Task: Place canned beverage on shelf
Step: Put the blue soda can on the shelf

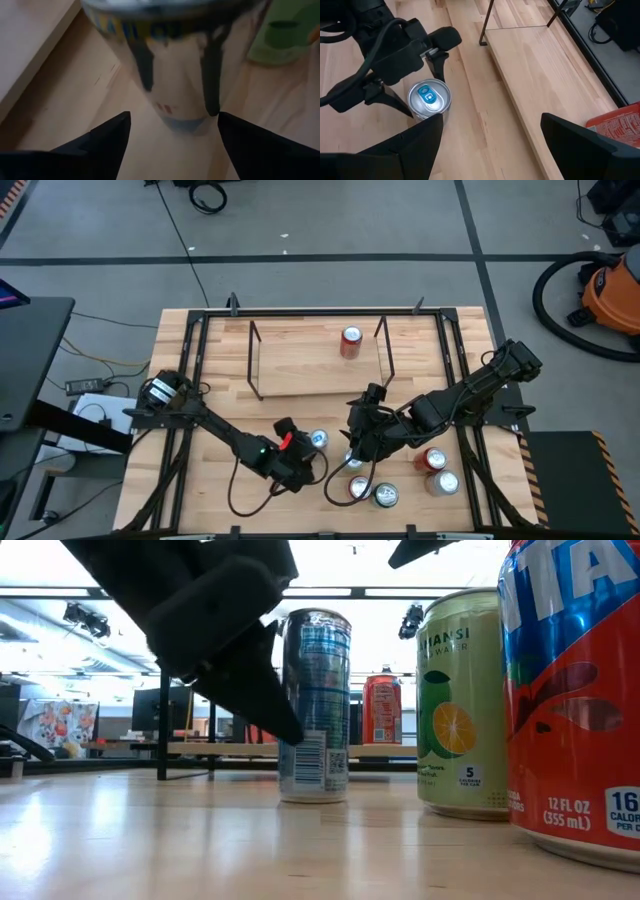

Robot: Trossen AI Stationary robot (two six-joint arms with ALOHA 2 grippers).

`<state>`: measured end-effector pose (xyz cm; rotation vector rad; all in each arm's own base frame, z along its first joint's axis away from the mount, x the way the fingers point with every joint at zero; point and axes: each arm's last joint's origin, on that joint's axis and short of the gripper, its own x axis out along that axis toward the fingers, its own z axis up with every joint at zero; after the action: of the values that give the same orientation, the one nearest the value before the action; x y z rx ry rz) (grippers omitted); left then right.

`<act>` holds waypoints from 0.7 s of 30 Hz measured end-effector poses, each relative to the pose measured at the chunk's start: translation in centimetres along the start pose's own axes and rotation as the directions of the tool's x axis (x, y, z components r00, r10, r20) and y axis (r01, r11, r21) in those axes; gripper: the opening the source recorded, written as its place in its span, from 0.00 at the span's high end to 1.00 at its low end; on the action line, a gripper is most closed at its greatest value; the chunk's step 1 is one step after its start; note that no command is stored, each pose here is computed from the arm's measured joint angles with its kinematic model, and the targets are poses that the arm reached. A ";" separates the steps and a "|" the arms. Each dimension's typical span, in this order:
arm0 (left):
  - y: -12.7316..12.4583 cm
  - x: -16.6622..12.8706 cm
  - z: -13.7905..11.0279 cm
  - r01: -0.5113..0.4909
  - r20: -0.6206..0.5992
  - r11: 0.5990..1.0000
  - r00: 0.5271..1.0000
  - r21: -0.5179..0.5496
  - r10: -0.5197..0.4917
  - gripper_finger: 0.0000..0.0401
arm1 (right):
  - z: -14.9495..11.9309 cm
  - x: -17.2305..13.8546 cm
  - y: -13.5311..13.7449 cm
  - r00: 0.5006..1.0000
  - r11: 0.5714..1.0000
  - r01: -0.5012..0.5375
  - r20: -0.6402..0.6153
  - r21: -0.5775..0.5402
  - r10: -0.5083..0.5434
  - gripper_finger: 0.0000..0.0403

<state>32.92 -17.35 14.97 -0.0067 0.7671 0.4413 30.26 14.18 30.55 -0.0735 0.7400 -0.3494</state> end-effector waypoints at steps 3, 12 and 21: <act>0.2 0.0 -0.2 -0.016 -0.019 1.000 1.000 0.022 0.017 0.23 | 0.0 0.0 0.0 1.000 1.000 0.000 0.000 0.000 0.000 0.14; -0.3 -0.8 -0.5 0.050 -0.052 0.996 0.998 0.069 -0.046 0.23 | 0.0 0.0 0.0 1.000 1.000 0.000 0.000 0.000 0.000 0.14; -0.2 -3.0 0.2 0.164 -0.079 0.970 0.985 0.179 -0.152 0.23 | 0.0 0.0 0.0 1.000 1.000 -0.001 0.002 0.002 0.001 0.14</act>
<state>31.25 -18.68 17.15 0.0917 0.8620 0.2180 30.28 14.18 30.56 -0.0717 0.7376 -0.3492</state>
